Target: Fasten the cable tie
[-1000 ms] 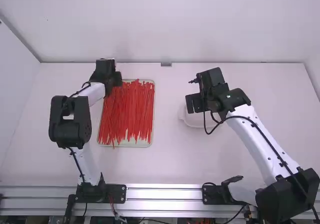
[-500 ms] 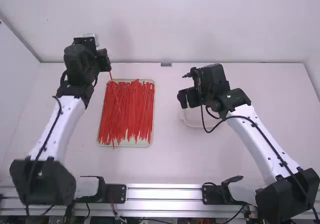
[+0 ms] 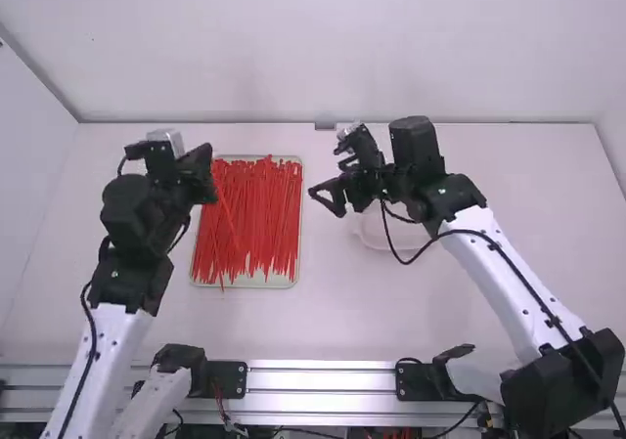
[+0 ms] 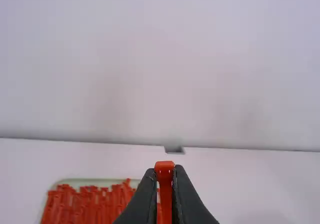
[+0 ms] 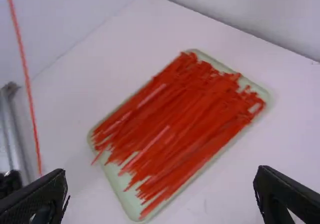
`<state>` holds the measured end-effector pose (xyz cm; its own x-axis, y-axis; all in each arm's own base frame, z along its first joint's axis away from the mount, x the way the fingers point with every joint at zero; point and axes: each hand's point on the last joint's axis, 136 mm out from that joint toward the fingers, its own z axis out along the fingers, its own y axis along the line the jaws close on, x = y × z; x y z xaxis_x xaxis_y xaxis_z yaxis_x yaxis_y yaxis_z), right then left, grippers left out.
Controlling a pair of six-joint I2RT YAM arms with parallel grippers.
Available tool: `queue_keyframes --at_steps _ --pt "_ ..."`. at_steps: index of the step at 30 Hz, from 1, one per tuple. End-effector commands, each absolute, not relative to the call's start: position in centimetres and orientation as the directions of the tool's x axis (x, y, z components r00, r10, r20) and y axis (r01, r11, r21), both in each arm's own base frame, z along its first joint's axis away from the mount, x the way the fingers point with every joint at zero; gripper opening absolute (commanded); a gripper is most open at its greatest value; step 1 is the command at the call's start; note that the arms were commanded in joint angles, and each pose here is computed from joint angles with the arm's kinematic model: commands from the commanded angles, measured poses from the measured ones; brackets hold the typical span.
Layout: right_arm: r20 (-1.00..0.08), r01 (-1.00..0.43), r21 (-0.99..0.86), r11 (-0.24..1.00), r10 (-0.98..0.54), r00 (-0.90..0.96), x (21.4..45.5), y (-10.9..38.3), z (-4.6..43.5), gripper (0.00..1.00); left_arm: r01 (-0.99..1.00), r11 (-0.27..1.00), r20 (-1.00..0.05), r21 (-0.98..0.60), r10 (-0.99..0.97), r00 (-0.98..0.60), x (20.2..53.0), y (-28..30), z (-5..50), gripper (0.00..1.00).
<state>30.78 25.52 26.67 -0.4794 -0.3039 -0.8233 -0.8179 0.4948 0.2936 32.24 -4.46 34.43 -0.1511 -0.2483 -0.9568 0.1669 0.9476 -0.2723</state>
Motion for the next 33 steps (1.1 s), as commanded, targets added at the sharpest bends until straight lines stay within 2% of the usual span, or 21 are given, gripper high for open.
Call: queue_keyframes --at_steps 1,4,13,25,33 --pt "-0.860 -0.889 0.271 0.370 -0.321 -0.396 29.1 27.5 28.4 0.99 0.200 0.924 -0.943 -0.326 -0.303 -0.141 30.7 -5.4 34.7 0.02" --pt "-0.869 -0.910 0.254 0.328 -0.335 -0.364 28.1 28.7 28.6 0.99 0.240 0.907 -0.937 -0.347 -0.324 -0.130 29.6 -6.4 34.6 0.02" --pt "-0.890 -0.942 0.236 0.238 -0.335 -0.308 25.9 31.3 29.5 0.99 0.313 0.865 -0.920 -0.392 -0.363 -0.149 29.6 -8.2 34.9 0.02" --pt "-0.914 -0.949 0.244 0.197 -0.281 -0.294 24.8 33.4 31.3 0.99 0.473 0.770 -0.898 -0.428 -0.422 -0.126 30.7 -11.1 37.3 0.02" --pt "-0.931 -0.946 0.246 0.210 -0.221 -0.291 25.4 34.0 32.9 0.99 0.559 0.692 -0.866 -0.456 -0.489 -0.101 31.1 -12.5 39.3 0.02"
